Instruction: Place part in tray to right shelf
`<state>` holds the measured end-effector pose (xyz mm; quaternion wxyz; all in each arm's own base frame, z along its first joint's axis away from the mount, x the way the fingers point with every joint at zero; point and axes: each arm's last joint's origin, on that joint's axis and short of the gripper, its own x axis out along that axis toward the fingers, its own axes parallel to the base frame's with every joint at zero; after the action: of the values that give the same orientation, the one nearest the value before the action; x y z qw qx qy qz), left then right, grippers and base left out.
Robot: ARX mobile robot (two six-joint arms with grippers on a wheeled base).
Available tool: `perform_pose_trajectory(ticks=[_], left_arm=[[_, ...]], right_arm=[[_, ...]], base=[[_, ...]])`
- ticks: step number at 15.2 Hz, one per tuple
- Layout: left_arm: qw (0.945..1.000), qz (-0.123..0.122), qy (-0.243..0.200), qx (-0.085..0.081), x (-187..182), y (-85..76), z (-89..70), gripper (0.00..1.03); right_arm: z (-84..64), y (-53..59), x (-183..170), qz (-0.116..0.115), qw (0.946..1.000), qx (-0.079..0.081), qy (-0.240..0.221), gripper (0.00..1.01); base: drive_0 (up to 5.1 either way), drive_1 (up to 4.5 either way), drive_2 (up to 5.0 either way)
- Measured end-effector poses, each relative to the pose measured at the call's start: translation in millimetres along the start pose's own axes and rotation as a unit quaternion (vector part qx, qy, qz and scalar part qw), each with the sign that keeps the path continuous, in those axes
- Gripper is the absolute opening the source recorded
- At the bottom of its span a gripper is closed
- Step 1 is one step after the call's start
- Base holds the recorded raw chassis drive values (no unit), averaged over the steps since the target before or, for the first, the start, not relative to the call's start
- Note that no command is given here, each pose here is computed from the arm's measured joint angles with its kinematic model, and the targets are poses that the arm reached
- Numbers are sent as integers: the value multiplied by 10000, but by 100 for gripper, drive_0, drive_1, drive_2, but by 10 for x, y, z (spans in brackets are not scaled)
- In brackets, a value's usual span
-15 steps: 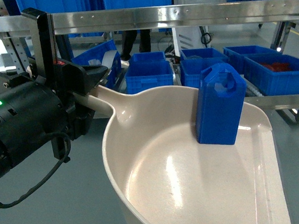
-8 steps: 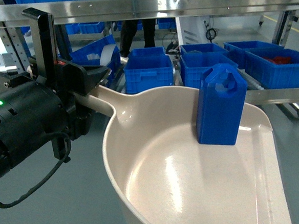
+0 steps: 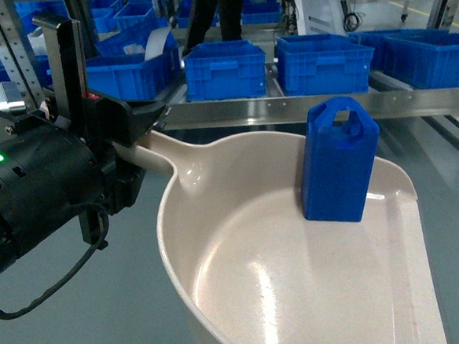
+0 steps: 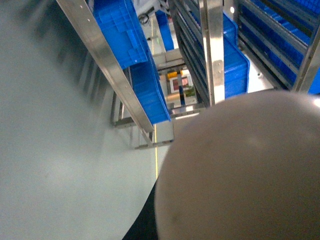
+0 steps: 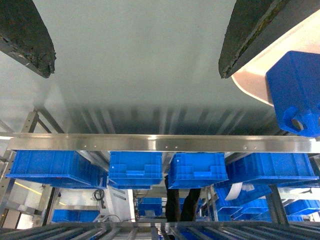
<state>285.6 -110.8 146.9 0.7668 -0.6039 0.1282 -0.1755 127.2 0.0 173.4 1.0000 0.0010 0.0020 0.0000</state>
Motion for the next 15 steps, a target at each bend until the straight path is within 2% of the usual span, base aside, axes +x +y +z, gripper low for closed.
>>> perform_pose_trajectory(ticks=[15], left_arm=[[10000, 11, 3, 9, -2, 4, -1, 12]], right_arm=[[-1, 0, 0, 0, 10000, 0, 8, 98]], base=[[0, 0, 0]])
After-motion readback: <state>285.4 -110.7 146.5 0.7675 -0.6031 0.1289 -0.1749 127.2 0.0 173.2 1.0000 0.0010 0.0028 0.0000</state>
